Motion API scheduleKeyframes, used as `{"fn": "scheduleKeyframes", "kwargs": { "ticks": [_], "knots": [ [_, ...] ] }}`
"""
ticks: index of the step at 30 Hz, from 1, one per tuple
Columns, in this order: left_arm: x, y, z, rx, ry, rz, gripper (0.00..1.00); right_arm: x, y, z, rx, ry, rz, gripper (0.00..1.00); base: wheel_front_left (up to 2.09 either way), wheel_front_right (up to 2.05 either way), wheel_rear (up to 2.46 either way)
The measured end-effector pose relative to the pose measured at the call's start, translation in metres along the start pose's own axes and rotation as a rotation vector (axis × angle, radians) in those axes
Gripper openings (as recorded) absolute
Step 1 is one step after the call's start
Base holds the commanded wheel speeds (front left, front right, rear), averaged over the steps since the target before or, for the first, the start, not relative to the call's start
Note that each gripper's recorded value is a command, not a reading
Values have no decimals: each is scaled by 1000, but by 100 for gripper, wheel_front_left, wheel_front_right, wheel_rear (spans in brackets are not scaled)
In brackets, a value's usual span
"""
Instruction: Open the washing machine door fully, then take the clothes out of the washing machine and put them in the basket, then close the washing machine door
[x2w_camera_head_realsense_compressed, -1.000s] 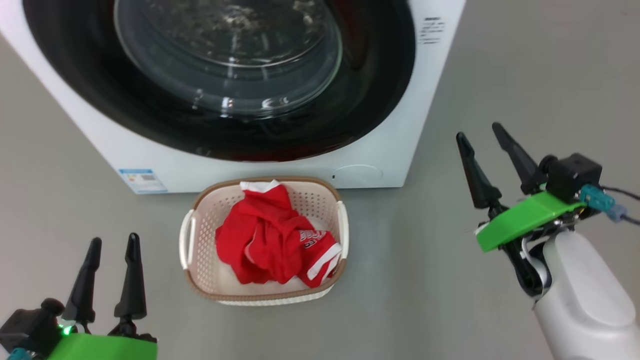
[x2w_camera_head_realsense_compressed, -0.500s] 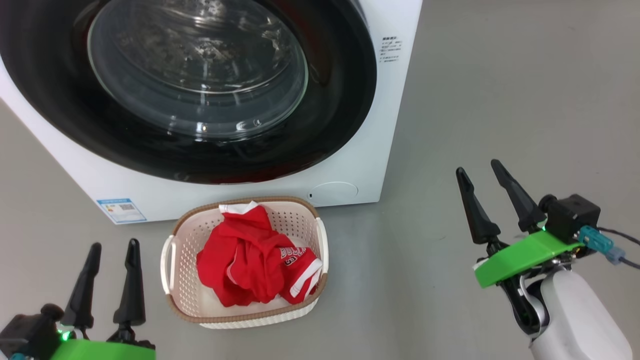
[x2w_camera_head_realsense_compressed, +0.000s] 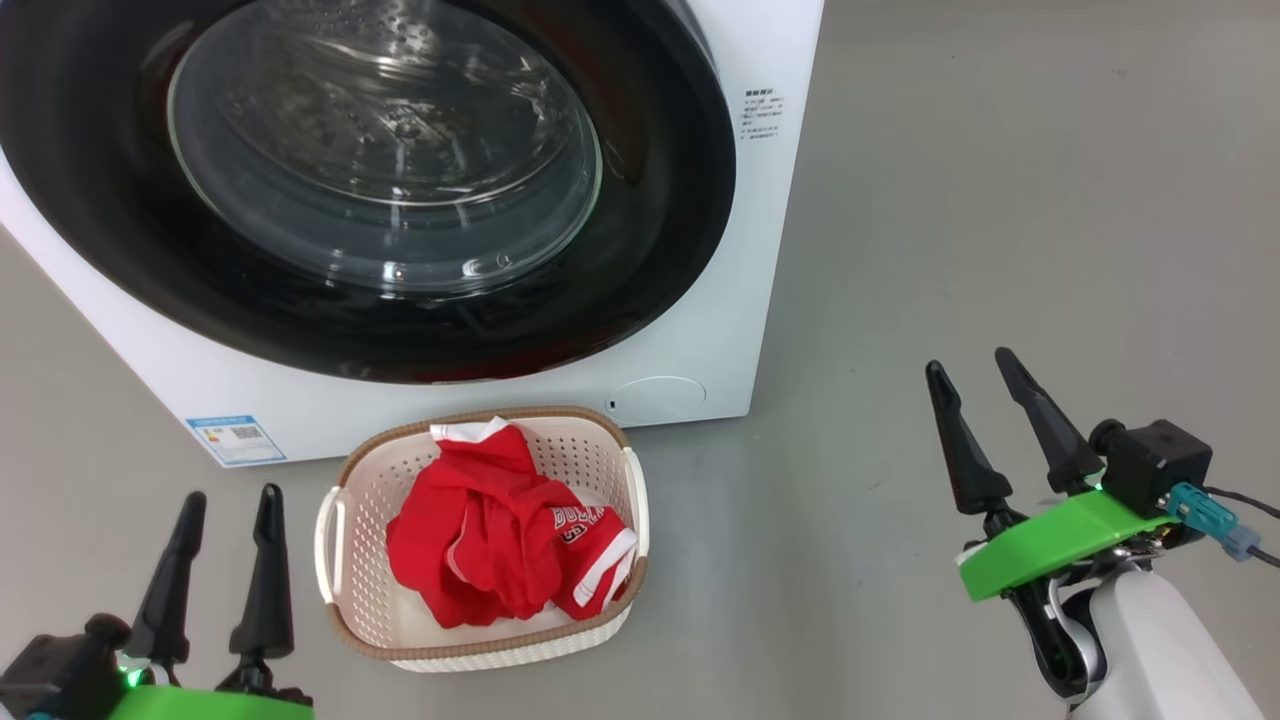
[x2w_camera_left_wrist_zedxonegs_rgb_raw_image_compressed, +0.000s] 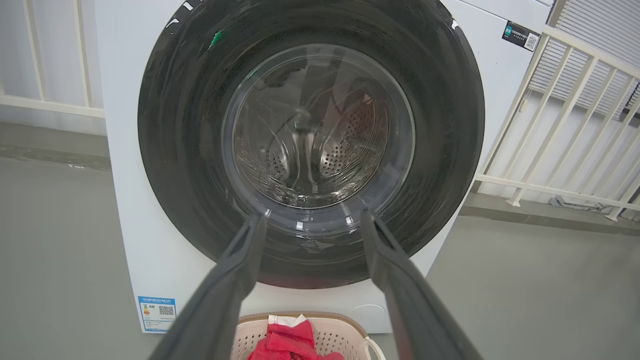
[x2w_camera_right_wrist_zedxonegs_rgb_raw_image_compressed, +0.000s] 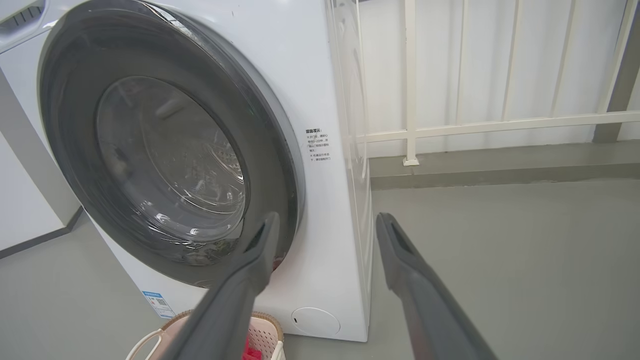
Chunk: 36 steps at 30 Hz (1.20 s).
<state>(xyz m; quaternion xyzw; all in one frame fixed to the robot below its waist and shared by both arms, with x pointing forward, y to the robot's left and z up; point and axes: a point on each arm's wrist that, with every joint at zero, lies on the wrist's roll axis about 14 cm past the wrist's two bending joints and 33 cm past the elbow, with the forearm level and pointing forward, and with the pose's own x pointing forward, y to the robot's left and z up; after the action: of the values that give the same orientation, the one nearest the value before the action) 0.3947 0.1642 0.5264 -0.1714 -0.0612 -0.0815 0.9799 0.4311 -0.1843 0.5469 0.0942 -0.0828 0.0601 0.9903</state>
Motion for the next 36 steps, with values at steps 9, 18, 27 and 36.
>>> {"fn": "scheduleKeyframes", "kwargs": {
  "ticks": [9,18,27,36],
  "knots": [
    [-4,3,-4,5,15,11,100,-3,-3,-5,-7,13,-11,100,0,0,0],
    [-5,2,-2,9,10,8,100,-7,-4,-8,-18,22,-15,100,0,0,0],
    [-5,1,0,9,6,7,100,-8,-4,-6,-19,17,-16,100,0,0,0],
    [-5,2,0,8,7,12,100,-7,-3,-6,-19,18,-15,100,0,0,0]
  ]
}}
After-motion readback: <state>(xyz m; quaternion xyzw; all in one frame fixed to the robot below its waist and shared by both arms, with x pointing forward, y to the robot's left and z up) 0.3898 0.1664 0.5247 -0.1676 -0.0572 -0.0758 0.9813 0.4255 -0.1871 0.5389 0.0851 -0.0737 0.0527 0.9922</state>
